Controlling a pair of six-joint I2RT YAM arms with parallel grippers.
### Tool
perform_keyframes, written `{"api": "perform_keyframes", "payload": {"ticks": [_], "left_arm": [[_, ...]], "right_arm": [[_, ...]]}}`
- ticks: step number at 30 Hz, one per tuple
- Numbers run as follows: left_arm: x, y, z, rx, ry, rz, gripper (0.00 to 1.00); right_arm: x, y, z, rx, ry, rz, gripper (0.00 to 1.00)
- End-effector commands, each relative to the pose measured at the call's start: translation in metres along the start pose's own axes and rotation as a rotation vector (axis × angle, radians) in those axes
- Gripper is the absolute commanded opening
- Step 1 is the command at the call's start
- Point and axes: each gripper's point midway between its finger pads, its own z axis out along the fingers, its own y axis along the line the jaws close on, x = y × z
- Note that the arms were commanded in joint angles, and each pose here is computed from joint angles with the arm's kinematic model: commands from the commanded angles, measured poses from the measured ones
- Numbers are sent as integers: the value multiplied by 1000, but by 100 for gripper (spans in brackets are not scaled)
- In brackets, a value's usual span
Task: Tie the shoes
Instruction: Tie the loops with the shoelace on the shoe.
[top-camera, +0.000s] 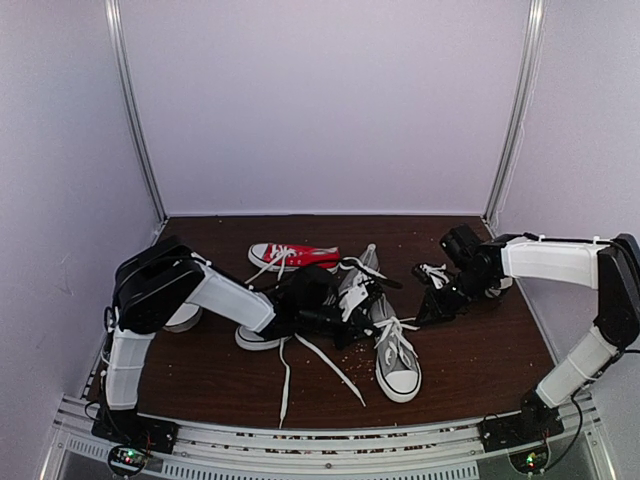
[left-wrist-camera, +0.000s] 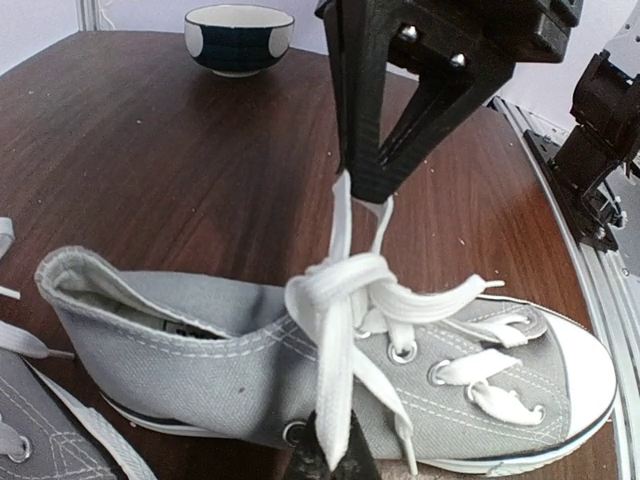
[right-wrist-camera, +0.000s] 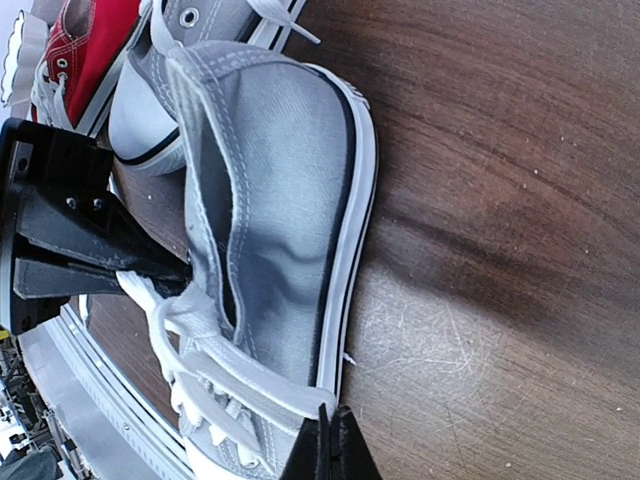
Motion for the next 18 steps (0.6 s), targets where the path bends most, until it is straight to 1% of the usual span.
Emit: {"api": "perform_keyframes", "payload": {"ticks": [1, 4, 8, 11, 18], "left_arm": [[6, -2, -7, -10, 52, -69, 0], [13, 0, -12, -34, 80, -81, 0], [12, 1, -16, -55, 87, -89, 0], [15, 6, -18, -76, 105, -123, 0], [17, 11, -21, -94, 110, -156, 0]], "right_arm": [[-2, -11, -5, 26, -56, 23, 0], [-1, -18, -2, 31, -61, 39, 0], [2, -25, 5, 31, -64, 58, 0], [5, -29, 9, 29, -60, 70, 0], [11, -37, 18, 34, -49, 90, 0]]}}
